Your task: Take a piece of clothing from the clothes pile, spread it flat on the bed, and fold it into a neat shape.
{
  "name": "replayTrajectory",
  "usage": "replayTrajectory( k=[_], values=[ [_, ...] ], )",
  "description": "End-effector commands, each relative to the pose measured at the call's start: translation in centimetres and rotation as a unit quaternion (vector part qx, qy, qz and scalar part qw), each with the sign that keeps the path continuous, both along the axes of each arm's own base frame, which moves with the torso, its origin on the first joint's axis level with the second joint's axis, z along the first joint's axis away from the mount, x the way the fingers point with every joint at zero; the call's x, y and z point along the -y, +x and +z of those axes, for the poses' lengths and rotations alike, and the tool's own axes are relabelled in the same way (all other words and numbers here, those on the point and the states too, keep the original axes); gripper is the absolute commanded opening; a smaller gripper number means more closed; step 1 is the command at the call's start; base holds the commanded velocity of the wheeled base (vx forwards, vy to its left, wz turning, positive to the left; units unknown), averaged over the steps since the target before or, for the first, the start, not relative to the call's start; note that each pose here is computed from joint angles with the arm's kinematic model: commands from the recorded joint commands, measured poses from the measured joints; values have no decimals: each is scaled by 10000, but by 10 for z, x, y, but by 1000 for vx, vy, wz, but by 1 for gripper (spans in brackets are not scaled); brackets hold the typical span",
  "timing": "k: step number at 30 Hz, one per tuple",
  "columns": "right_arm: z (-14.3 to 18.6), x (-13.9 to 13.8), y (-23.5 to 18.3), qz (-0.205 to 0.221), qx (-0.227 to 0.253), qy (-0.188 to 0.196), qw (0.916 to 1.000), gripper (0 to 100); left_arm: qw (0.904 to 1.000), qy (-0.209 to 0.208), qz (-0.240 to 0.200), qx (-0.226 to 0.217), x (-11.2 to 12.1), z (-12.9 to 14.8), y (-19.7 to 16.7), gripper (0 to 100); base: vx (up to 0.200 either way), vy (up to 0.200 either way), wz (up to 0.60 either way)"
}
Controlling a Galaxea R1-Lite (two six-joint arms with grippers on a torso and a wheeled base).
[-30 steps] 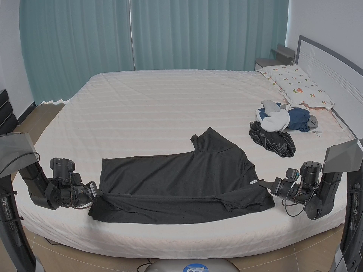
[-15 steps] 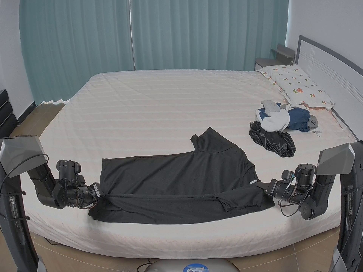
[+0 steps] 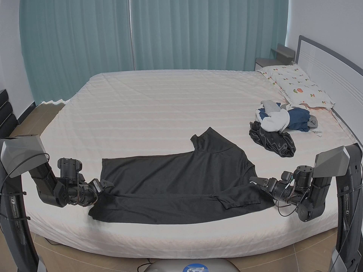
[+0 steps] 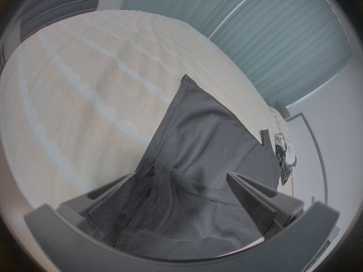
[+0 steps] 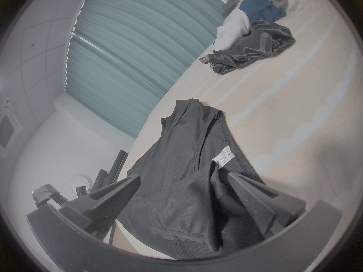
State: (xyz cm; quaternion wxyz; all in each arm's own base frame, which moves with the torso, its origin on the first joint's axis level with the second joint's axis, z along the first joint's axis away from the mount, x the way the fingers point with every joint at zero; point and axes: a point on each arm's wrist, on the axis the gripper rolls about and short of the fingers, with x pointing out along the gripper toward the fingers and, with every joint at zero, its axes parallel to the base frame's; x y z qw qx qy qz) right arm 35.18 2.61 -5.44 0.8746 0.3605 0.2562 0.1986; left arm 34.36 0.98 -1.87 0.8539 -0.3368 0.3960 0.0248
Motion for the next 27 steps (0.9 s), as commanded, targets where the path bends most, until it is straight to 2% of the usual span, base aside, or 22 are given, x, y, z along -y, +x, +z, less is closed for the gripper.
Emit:
replayTrajectory(
  k=[1,7,26,27],
  values=[
    [7,6,1,-150,57,127,9998,100,9999,-63,72,47,0,3,2,100,0,0,0],
    [10,11,-2,-450,-109,308,9985,100,9997,-152,162,60,-2,12,-5,100,0,0,0],
    [6,8,-7,-425,-244,301,9983,100,9995,-69,121,266,-4,11,5,100,0,0,0],
    [6,8,-7,-417,-252,300,9984,100,9997,25,28,236,-4,6,4,100,0,0,0]
  ],
)
